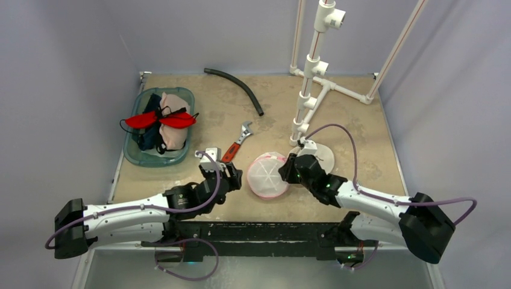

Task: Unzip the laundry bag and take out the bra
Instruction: Close the laundry bag at the center of the board.

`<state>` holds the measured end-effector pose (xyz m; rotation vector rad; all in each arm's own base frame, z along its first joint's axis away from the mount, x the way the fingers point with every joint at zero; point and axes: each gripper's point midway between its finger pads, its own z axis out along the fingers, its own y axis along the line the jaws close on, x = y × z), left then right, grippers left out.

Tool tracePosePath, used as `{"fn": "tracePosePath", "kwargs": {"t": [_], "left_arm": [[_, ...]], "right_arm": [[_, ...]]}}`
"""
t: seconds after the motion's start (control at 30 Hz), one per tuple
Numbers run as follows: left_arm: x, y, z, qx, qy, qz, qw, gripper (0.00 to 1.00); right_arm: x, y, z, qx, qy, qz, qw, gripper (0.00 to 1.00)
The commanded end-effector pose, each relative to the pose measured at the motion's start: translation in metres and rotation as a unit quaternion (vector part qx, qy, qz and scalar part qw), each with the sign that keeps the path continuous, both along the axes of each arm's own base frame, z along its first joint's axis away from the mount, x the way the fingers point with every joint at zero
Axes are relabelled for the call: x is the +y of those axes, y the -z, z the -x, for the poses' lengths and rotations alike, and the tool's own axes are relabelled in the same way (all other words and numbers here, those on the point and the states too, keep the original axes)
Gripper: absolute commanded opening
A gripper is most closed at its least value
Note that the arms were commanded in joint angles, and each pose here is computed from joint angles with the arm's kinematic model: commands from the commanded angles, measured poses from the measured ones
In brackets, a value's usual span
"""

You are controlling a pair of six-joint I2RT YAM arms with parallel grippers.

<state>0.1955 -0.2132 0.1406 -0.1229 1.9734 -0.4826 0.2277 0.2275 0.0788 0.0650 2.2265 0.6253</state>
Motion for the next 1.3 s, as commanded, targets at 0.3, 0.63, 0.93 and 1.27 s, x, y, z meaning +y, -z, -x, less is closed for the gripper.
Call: {"fn": "tracePosePath", "kwargs": {"t": [0.3, 0.63, 0.93, 1.27], "left_arm": [[-0.007, 0.013, 0.002, 0.003, 0.001, 0.05, 0.999, 0.64], [0.001, 0.012, 0.006, 0.011, -0.002, 0.059, 0.998, 0.64], [0.013, 0.006, 0.008, 0.006, -0.013, 0.065, 0.998, 0.64], [0.033, -0.007, 0.006, 0.0, -0.04, 0.03, 0.999, 0.67]], "right_arm": [[-0.011, 0.015, -0.007, 0.007, 0.012, -0.02, 1.0, 0.35], [0.024, 0.035, -0.011, 0.034, -0.045, -0.035, 0.998, 0.34], [0.053, 0.033, -0.007, 0.042, -0.073, -0.055, 0.995, 0.33], [0.014, -0.05, -0.013, -0.037, -0.016, -0.042, 0.998, 0.81]]}}
